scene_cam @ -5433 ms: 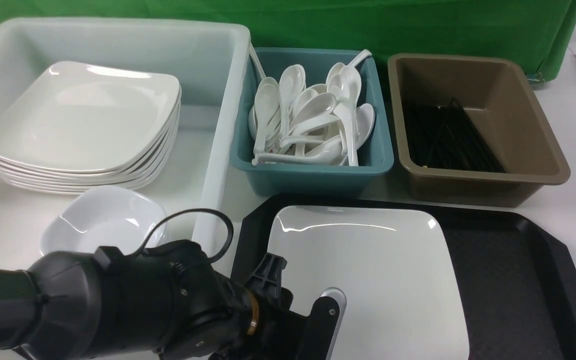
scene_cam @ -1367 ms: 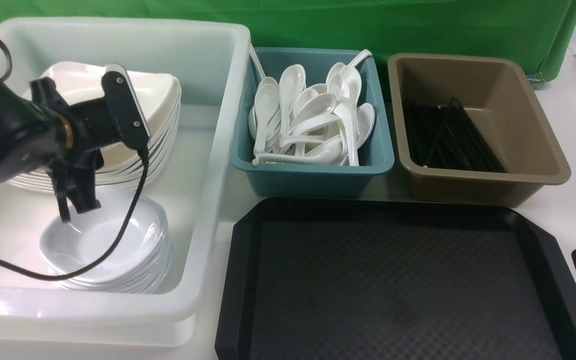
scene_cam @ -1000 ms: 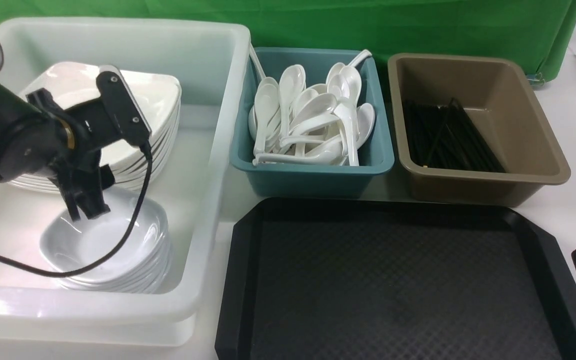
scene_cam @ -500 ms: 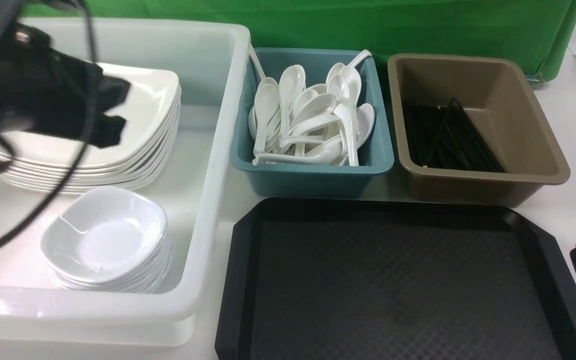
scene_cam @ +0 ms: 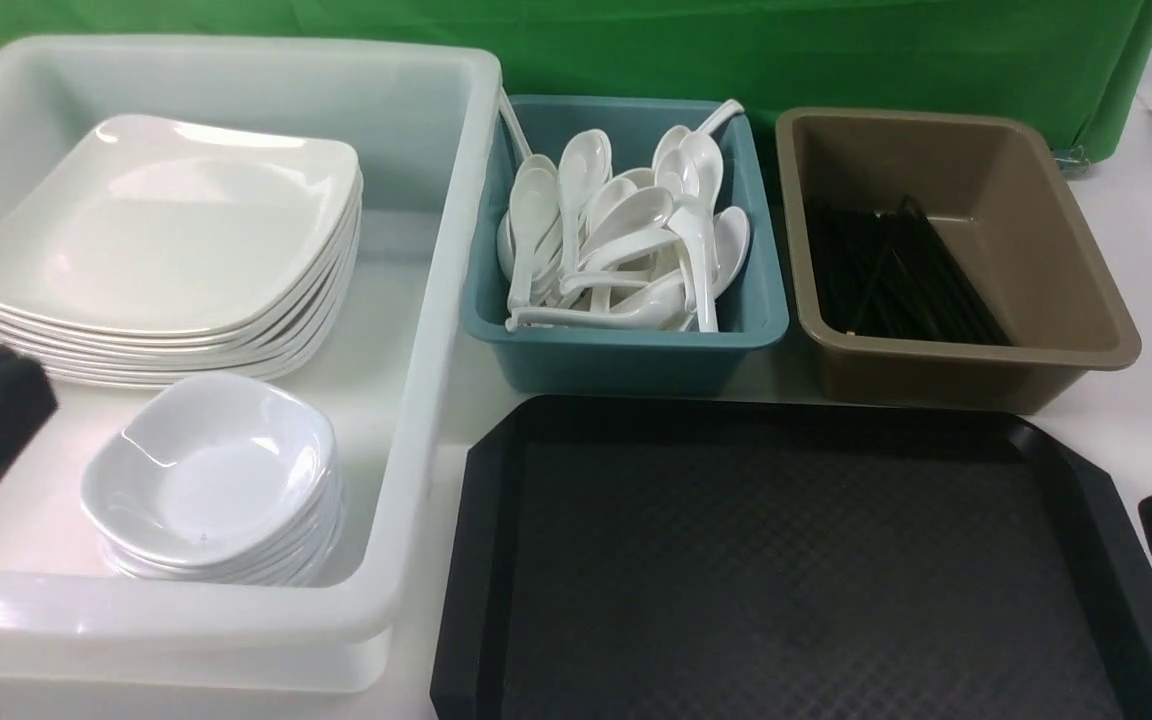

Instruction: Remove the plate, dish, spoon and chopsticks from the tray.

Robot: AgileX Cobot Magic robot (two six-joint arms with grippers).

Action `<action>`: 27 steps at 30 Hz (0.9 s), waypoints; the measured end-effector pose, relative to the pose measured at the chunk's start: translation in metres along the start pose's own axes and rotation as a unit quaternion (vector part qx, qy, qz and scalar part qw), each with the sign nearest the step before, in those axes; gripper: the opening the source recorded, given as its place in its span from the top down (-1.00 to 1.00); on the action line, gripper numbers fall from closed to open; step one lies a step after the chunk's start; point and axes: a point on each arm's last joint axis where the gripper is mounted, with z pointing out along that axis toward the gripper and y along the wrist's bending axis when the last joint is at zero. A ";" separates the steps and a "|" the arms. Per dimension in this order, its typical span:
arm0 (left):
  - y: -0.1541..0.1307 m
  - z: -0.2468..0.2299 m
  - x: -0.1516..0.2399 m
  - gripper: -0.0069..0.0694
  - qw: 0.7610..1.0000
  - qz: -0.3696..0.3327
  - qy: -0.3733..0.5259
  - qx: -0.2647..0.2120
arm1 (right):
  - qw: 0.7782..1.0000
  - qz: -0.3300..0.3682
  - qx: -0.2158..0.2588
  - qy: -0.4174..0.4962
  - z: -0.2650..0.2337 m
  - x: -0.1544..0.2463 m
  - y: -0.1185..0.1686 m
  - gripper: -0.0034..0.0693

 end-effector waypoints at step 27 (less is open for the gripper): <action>-0.004 -0.001 0.072 0.79 0.994 0.064 0.092 0.003 | 0.994 0.087 0.051 -0.029 0.015 0.020 -0.022 0.53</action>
